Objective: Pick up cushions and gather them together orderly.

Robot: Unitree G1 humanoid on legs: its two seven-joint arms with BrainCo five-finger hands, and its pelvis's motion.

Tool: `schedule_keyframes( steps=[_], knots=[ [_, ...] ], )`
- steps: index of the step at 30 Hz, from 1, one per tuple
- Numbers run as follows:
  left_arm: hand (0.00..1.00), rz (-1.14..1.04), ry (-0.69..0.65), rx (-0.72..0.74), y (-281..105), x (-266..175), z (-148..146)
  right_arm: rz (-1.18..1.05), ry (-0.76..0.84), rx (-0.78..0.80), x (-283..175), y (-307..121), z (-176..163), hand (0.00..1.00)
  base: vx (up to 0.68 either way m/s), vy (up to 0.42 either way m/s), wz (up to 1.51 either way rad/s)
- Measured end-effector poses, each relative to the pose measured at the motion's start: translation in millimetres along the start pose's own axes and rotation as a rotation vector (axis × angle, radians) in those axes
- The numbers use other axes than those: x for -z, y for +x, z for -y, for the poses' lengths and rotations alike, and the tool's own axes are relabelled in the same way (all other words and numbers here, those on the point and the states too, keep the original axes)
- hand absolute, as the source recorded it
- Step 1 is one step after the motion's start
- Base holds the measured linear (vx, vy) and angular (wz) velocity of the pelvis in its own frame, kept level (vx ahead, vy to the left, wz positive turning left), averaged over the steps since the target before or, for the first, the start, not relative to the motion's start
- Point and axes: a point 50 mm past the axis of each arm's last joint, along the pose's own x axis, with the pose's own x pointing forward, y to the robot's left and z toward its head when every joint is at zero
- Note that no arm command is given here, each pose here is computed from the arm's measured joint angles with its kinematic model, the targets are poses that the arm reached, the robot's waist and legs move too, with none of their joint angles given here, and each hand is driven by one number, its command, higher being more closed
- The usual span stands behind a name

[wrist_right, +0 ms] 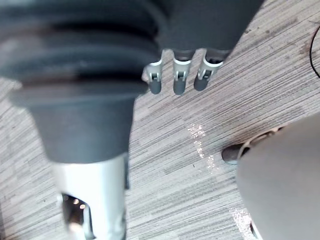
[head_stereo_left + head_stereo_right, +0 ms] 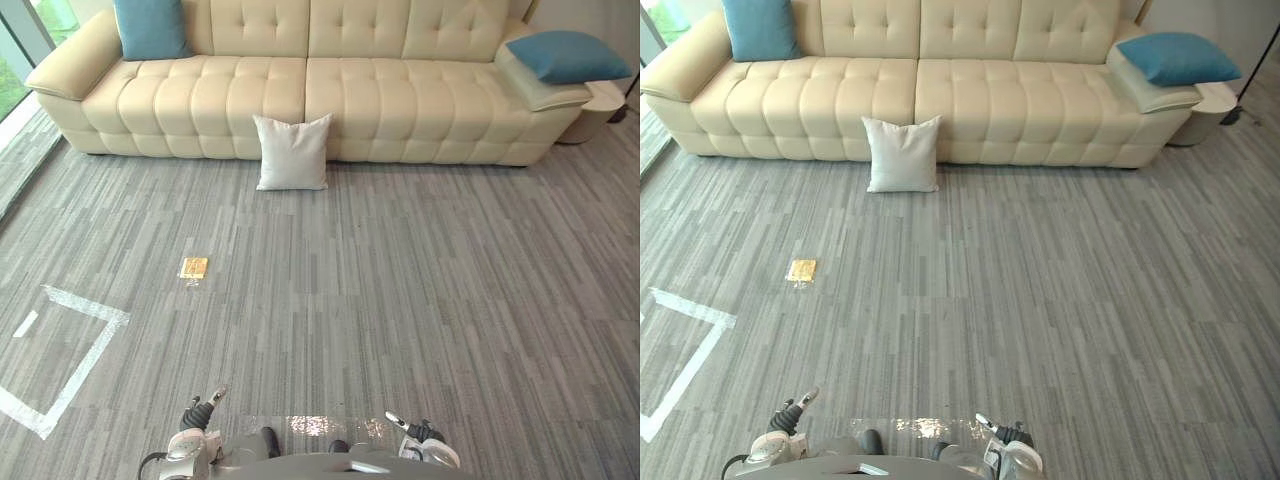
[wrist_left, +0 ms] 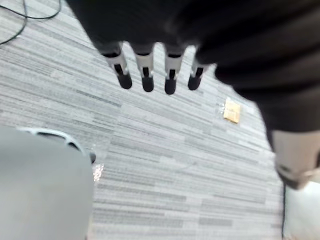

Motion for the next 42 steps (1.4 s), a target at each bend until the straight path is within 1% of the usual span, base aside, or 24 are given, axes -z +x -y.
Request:
schedule_keyframes(
  steps=[7,11,12,14,15,16,18,21,24,28,30,33,35,36,39,42],
  knots=[
    [0.0,0.037,-0.069,0.006,-1.0,-7.6,5.2,0.031,-0.036,0.009,-9.0,2.0,6.0,0.0,0.17,0.203,-0.17],
    [0.0,0.054,-0.097,-0.009,-0.5,-12.7,5.1,0.029,-0.104,-0.028,-8.1,0.7,-3.5,0.0,0.37,0.303,-0.35],
    [0.0,0.06,-0.127,-0.021,0.1,-14.3,1.9,0.034,-0.104,-0.038,-10.1,0.5,-8.6,0.0,0.4,0.207,-0.69],
    [0.0,0.068,-0.146,-0.045,1.3,-16.4,-7.5,0.023,-0.095,-0.056,-6.5,-1.1,-15.8,0.0,0.4,0.284,-0.72],
    [0.0,0.061,-0.151,-0.071,2.3,-14.6,-16.8,0.022,-0.096,-0.063,-6.1,-1.3,-18.7,0.0,0.3,0.323,-0.52],
    [0.0,0.027,-0.136,-0.067,0.8,-4.7,-15.5,-0.005,-0.105,-0.041,2.9,-1.6,-8.4,0.0,0.21,0.269,-0.39],
    [0.0,0.015,-0.107,-0.071,1.8,-3.3,-20.3,-0.03,-0.113,-0.042,7.0,-1.2,-8.7,0.0,0.21,0.196,-0.07],
    [0.0,0.012,-0.074,-0.054,2.2,-4.0,-17.2,-0.034,-0.111,-0.038,8.3,-1.1,-6.2,0.0,0.26,0.184,0.15],
    [0.0,-0.003,-0.041,-0.055,1.8,-0.9,-21.0,-0.024,-0.112,-0.047,5.3,-0.9,-9.6,0.0,0.29,0.059,0.11],
    [0.0,-0.022,-0.02,-0.033,-0.9,6.9,-14.3,0.049,-0.106,-0.041,-7.9,-0.7,-5.5,0.0,0.36,-0.055,0.16],
    [0.0,-0.025,-0.03,-0.014,-1.4,7.2,-6.1,0.073,-0.115,-0.052,-12.6,-1.0,-7.5,0.0,0.3,-0.127,0.38],
    [0.0,-0.027,-0.038,0.006,-1.5,6.2,2.9,0.111,-0.11,-0.08,-22.5,-1.2,-13.1,0.0,0.45,-0.27,0.49],
    [0.0,-0.026,-0.027,0.002,-0.8,5.5,1.2,0.112,-0.11,-0.085,-22.1,-1.8,-14.2,0.0,0.47,-0.288,0.28],
    [0.0,-0.046,-0.023,0.014,-1.4,9.1,7.1,0.131,-0.116,-0.085,-29.7,-0.4,-14.8,0.0,0.57,-0.326,-0.01],
    [0.0,-0.009,-0.02,0.047,-0.7,-2.0,20.5,0.149,-0.088,-0.087,-38.4,0.3,-18.4,0.0,0.32,-0.19,0.09],
    [0.0,-0.006,-0.026,0.055,-1.0,-3.4,24.3,0.142,-0.09,-0.086,-36.5,0.3,-17.7,0.0,0.29,-0.18,0.09]
  ],
)
